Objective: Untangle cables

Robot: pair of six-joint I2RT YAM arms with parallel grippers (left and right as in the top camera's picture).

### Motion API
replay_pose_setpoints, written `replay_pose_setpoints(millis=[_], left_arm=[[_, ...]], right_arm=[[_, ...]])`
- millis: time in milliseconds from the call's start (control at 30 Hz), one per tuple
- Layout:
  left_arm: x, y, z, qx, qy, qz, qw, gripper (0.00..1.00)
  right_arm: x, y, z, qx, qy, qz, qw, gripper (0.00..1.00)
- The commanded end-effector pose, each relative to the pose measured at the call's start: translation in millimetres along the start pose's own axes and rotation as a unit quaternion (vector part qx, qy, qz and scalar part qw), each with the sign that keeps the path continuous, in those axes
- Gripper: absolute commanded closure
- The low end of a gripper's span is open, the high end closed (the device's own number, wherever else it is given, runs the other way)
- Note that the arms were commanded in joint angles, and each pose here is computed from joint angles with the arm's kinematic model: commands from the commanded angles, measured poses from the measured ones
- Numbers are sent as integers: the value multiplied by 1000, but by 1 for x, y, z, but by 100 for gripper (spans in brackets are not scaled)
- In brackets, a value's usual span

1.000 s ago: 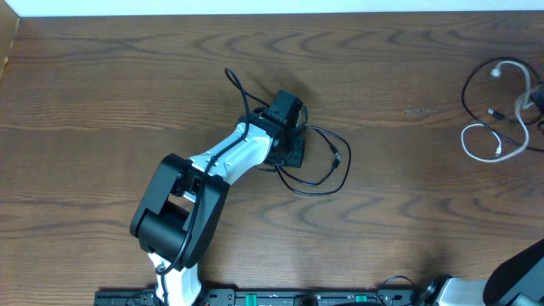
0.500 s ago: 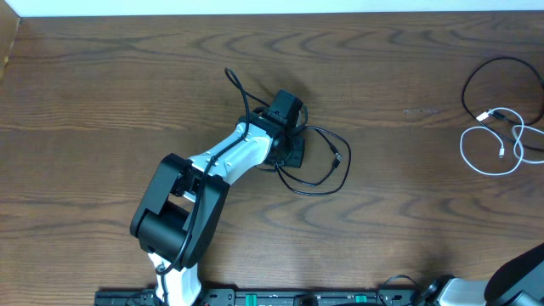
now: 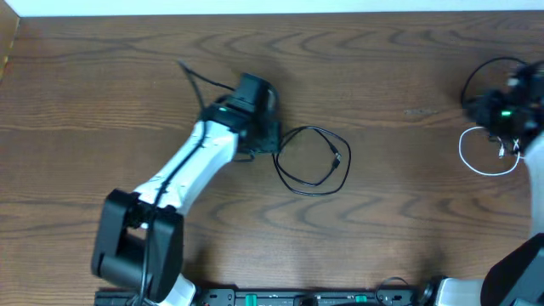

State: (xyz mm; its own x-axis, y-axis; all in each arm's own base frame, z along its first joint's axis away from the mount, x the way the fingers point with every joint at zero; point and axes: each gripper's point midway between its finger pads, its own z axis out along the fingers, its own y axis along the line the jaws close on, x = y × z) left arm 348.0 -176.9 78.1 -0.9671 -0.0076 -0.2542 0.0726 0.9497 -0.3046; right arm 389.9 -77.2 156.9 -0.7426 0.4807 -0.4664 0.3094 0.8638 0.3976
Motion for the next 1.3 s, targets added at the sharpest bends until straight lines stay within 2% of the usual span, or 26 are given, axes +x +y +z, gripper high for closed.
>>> replay_pose_setpoints(millis=[0,267,467,600,700,933,1033,1167,1267], left_arm=[[6,36,3,-29,22,-43,998,47],[11,81,-5,-53,41,-106,992,47],[11,89,-7,-56,41,-118,991,47],[11,89,-7,-56,41,-118,991,47],[11,89,-7,-56,41,-117,991,47],[11,89,-7,-56,41,-118,991,47],[11,89,-7,-56,41,-118,991,47],[11,89,-7,-56,41,-118,991,47],[11,89,-7,-56,42,-118,991,47]], right_arm=[[39,43,22,-39,62,-95,993,53],[128,99,67,-70,181,-175,965,53],[199,130,94,-76,266,-223,935,53],[229,138,103,-55,298,-214,928,55],[242,134,109,3,295,-203,934,55],[246,130,112,103,233,-218,942,56],[247,130,113,128,211,-226,942,56],[261,133,117,133,219,-238,937,58],[275,132,121,137,233,-245,931,71]])
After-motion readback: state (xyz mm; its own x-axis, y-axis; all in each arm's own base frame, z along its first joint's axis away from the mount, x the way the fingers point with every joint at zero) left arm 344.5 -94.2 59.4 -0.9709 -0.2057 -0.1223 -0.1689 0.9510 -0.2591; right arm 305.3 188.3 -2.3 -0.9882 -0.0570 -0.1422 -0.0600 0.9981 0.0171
